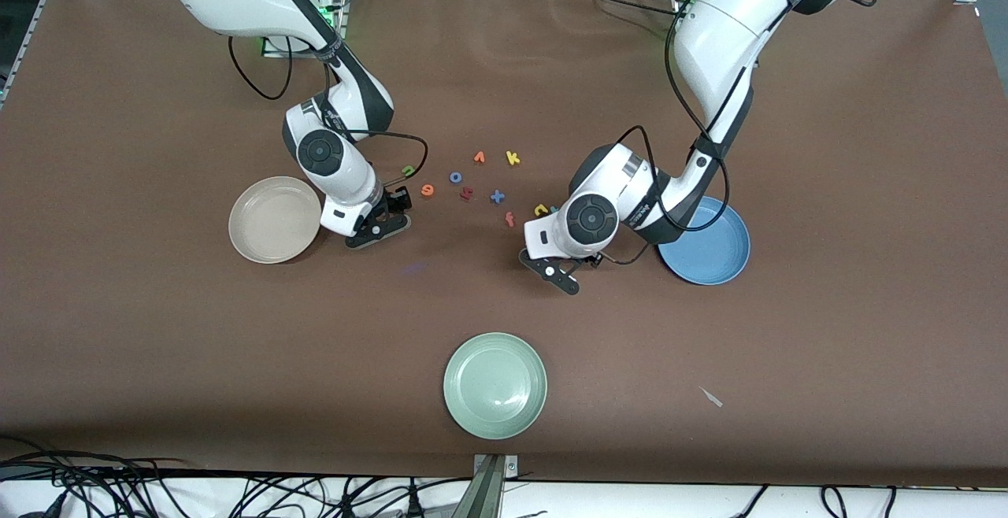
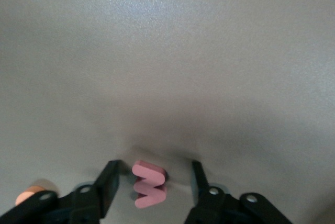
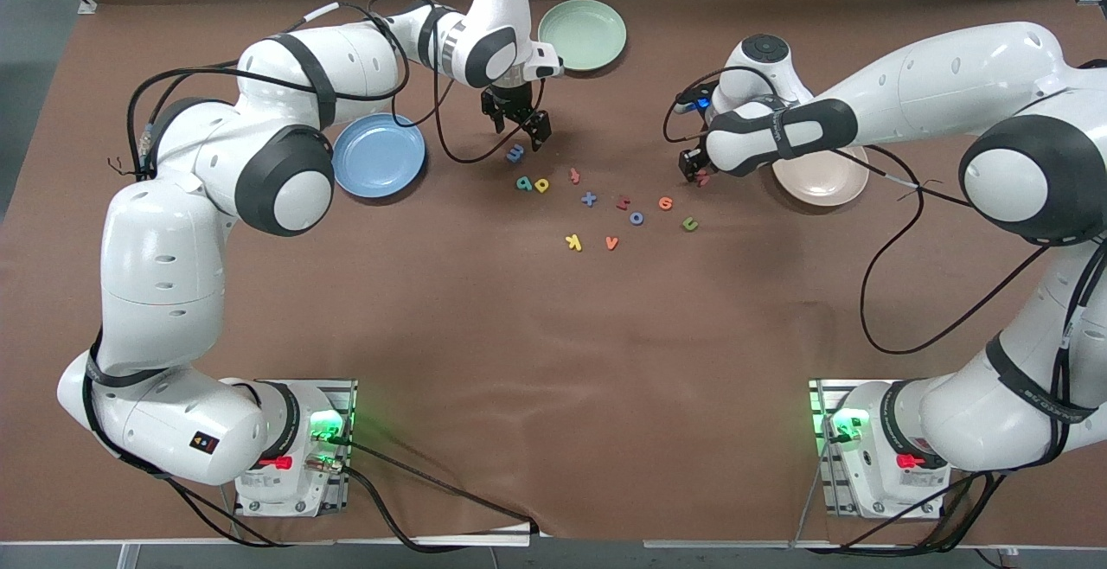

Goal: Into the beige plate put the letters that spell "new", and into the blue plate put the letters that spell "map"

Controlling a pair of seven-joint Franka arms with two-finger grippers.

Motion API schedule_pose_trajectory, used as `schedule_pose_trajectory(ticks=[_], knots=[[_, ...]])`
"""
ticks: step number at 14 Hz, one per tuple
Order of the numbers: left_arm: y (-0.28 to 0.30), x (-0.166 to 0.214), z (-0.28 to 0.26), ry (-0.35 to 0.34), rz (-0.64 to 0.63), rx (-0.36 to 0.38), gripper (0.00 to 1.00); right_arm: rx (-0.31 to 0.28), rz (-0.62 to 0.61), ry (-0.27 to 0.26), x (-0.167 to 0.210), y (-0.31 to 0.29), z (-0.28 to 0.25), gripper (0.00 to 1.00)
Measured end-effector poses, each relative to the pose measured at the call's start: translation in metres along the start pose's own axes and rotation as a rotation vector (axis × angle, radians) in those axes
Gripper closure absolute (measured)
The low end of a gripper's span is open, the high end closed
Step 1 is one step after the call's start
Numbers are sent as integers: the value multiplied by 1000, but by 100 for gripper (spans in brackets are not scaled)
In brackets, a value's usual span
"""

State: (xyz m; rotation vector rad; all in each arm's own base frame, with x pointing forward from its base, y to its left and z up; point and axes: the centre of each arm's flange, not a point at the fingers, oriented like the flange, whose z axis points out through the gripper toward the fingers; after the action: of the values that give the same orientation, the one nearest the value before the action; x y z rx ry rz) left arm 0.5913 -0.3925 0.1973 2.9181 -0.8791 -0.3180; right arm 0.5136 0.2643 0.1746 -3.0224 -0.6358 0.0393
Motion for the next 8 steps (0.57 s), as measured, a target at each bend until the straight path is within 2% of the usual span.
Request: schedule_pose_trajectory(ticks=[2,3,7,8], knots=[[2,-5,11,-24,10,13,0,-2,-8,4,1,1,-1,68],[3,-7,16,-34,23,31,0,-2,-15,10,2,0,-4,74],[3,-8,19,-38,56,84,3,-2,-34,9,3,-1,-4,74],[3,-8,19,-35,64,98,14,-6,-36,0,6,2,-8,74]])
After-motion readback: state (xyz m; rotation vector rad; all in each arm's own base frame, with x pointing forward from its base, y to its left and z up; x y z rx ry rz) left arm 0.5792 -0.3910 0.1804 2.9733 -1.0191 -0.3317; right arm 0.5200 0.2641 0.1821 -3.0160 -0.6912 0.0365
